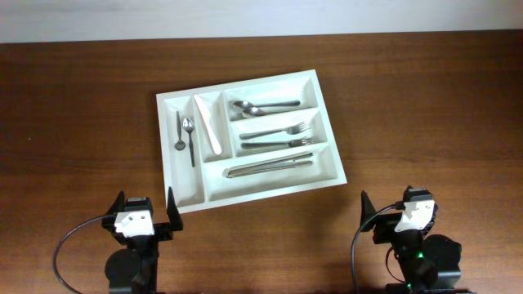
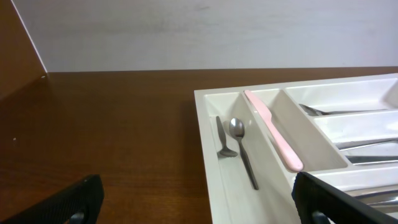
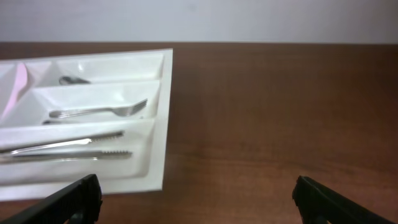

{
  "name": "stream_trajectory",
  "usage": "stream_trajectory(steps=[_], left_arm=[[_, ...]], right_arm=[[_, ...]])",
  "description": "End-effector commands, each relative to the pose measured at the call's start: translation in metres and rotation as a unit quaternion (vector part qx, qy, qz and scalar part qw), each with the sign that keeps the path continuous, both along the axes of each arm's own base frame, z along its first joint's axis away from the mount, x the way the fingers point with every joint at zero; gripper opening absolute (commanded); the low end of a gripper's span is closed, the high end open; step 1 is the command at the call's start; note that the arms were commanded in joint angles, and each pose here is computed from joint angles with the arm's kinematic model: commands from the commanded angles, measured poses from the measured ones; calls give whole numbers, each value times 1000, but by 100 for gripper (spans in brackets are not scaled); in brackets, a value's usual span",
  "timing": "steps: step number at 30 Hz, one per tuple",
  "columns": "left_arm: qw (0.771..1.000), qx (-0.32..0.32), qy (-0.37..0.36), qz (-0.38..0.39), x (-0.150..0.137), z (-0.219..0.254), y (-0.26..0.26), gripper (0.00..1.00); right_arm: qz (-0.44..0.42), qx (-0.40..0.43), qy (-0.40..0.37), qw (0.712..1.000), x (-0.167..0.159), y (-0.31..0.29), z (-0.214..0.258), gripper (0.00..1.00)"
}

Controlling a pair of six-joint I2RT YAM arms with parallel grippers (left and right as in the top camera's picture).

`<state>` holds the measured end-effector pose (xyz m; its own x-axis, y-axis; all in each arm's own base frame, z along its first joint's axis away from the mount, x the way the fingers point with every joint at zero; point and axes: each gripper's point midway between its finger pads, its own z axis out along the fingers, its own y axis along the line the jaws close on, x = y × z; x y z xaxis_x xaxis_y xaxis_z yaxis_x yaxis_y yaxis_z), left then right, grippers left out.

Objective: Pack container

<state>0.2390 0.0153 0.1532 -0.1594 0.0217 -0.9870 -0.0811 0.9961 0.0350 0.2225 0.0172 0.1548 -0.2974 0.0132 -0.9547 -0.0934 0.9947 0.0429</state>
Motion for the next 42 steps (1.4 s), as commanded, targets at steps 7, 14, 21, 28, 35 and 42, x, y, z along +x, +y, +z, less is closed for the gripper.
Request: stream_trajectory(steps=[7, 14, 21, 28, 35, 42], left_arm=[[1000, 7, 0, -5, 0, -2, -1, 99], [1000, 7, 0, -5, 0, -2, -1, 99], [1000, 7, 0, -5, 0, -2, -1, 99], [1000, 7, 0, -5, 0, -2, -1, 99], [1000, 7, 0, -5, 0, -2, -1, 99], [1000, 7, 0, -5, 0, -2, -1, 99]], right_arm=[[9, 4, 17, 1000, -3, 4, -24, 99], [23, 4, 28, 999, -3, 10, -34, 99], [23, 4, 28, 999, -3, 10, -34, 99], [20, 4, 28, 999, -3, 9, -34, 99], [20, 4, 28, 999, -3, 9, -34, 99], [20, 4, 28, 999, -3, 9, -34, 99]])
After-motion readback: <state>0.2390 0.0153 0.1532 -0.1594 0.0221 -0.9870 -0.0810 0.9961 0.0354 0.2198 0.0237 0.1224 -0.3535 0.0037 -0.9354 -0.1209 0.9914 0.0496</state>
